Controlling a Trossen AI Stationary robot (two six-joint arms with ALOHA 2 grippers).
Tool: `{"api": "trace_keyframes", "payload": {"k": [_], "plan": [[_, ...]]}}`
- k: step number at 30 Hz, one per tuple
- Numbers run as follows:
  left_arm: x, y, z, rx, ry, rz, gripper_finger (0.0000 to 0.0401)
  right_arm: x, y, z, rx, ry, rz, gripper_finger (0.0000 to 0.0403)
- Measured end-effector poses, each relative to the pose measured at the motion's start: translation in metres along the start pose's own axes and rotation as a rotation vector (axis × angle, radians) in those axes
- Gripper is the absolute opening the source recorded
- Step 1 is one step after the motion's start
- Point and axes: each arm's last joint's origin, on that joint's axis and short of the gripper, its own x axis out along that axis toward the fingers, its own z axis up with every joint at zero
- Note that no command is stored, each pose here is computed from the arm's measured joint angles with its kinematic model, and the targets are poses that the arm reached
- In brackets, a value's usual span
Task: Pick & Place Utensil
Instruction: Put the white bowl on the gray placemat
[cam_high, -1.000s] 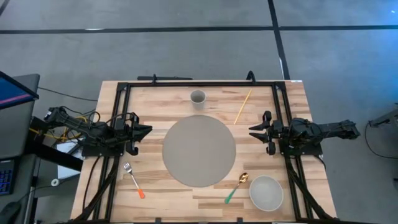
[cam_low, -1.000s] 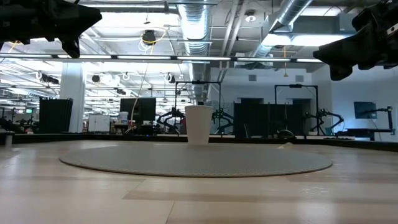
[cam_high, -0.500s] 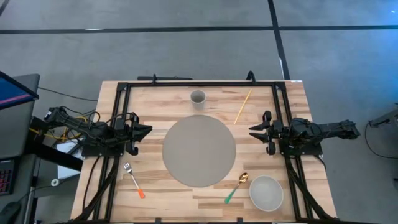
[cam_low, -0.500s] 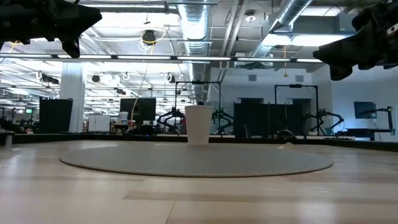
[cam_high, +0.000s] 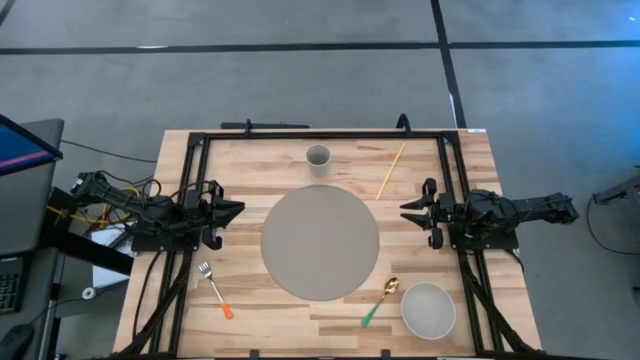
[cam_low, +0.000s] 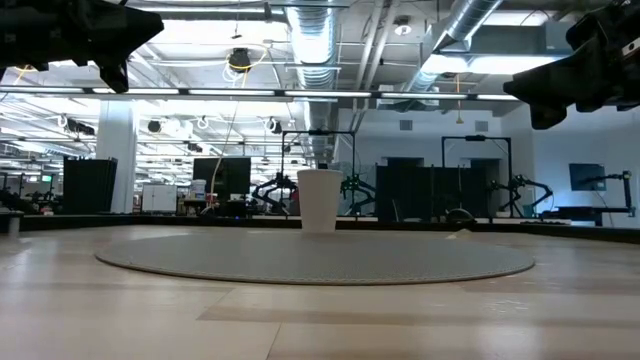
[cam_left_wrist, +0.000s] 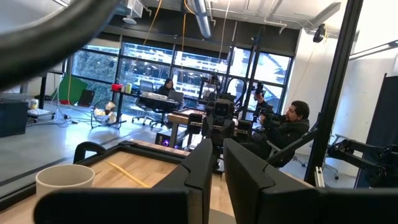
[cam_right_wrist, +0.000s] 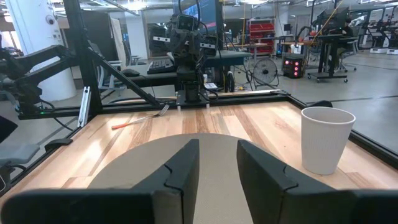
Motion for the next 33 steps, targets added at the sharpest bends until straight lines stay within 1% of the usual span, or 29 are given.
{"api": "trace_keyframes", "payload": {"k": [8, 14, 16, 19, 21, 33], "plan": [[0.0, 0.0003, 0.001, -0.005, -0.01, 0.01, 0.0042, 0.0, 0.0, -0.0001, 0.0, 0.0, 0.0, 0.0102], [-0.0003, 0.0005, 0.0086, -0.046, -0.08, 0.011, 0.0042, 0.0, 0.0, -0.0002, 0.0, 0.001, 0.0, 0.0102], [-0.0004, 0.0006, 0.0093, -0.05, -0.087, 0.011, 0.0042, 0.0, 0.0007, -0.0003, 0.0, 0.003, 0.024, 0.0102], [-0.0004, 0.0006, 0.0092, -0.05, -0.087, 0.011, 0.0042, -0.0001, 0.0033, -0.0015, -0.003, 0.015, 0.113, 0.0102], [-0.0004, 0.0006, 0.0095, -0.051, -0.089, 0.011, 0.0042, -0.0002, 0.0044, -0.0021, -0.003, 0.02, 0.153, 0.0102], [-0.0002, 0.0004, 0.0092, -0.05, -0.087, 0.011, 0.0042, -0.0002, 0.0045, -0.0019, -0.005, 0.018, 0.155, 0.0102]]}}
